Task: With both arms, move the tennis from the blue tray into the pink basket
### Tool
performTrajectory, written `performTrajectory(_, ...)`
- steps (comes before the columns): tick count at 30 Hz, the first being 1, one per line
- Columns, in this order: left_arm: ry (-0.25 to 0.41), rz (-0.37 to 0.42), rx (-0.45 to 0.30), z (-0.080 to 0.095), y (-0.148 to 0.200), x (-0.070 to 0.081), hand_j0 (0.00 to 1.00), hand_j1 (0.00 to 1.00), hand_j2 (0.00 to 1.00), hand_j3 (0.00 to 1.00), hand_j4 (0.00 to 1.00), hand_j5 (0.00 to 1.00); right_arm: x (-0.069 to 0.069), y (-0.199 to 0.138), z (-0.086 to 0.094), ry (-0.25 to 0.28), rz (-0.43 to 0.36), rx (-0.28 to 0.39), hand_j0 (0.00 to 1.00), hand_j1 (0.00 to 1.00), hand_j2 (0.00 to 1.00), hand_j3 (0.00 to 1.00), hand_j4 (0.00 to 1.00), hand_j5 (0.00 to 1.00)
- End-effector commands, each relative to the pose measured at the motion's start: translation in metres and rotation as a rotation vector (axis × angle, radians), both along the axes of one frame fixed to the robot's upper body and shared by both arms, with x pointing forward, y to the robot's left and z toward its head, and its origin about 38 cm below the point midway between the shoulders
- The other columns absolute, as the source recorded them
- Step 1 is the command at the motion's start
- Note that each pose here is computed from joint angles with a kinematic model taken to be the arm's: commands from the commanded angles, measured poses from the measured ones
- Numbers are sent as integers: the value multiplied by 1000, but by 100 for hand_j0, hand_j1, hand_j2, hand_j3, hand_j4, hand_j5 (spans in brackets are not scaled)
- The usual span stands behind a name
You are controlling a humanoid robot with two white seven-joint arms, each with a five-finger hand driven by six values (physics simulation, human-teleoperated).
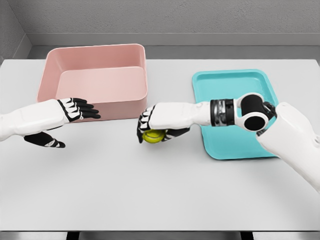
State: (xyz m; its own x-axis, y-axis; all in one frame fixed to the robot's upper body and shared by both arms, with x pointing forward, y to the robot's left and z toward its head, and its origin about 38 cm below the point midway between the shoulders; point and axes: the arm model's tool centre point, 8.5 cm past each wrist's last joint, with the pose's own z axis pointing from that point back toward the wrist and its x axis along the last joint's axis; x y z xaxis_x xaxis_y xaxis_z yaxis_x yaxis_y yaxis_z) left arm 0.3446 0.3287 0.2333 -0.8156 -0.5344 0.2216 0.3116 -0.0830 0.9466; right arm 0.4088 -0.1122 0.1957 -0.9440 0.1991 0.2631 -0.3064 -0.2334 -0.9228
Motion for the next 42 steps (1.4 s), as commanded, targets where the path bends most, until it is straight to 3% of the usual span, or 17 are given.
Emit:
performTrajectory(1,2,2,-5,1,0,0,100,100,100,100,100,100,-1,3,-1,8,6,4,56,56,56,56,56,56)
performTrajectory(3,2,2,-5,1,0,0,100,100,100,100,100,100,-1,3,-1,8,4,4,60,60,60,60,60,60)
performTrajectory(4,3,2,-4,1,0,0,100,100,100,100,100,100,-1,2,-1,10,2,4,74,74,74,74,74,74)
performTrajectory(7,3,2,-4,1,0,0,100,100,100,100,100,100,2,0,-2,12,-8,0,86,86,86,86,86,86)
performTrajectory(21,6,-1,-7,0,-1,-1,100,100,100,100,100,100,2,-1,-3,14,-11,1,88,88,88,88,88,88)
performTrajectory(22,5,-2,-7,0,-1,-1,100,100,100,100,100,100,3,-4,-2,12,-17,2,90,90,90,90,90,90)
performTrajectory(23,5,-3,-10,-1,-2,-1,100,100,100,100,100,100,4,-7,-1,10,-22,0,100,100,100,100,100,100)
performTrajectory(27,9,-5,-18,-3,-4,-1,100,100,100,100,100,100,6,-9,2,5,-31,5,100,100,100,100,100,100)
performTrajectory(32,7,-8,-27,-3,-6,0,100,100,100,100,100,100,20,-65,15,-17,-140,-31,100,100,100,100,100,100)
performTrajectory(36,-4,-21,-57,-2,-15,3,100,100,100,100,100,100,25,-148,42,-44,-286,-90,100,100,100,100,100,100)
performTrajectory(38,0,-21,-70,-5,-18,4,100,100,100,100,100,100,31,-175,45,22,-362,-10,100,100,100,100,100,100)
performTrajectory(40,-15,-23,-79,2,-19,7,100,100,100,100,100,100,36,-199,31,67,-436,-22,100,100,100,100,100,100)
performTrajectory(42,-32,-30,-94,9,-22,11,100,100,100,100,100,100,36,-209,27,75,-462,-35,100,100,100,100,100,100)
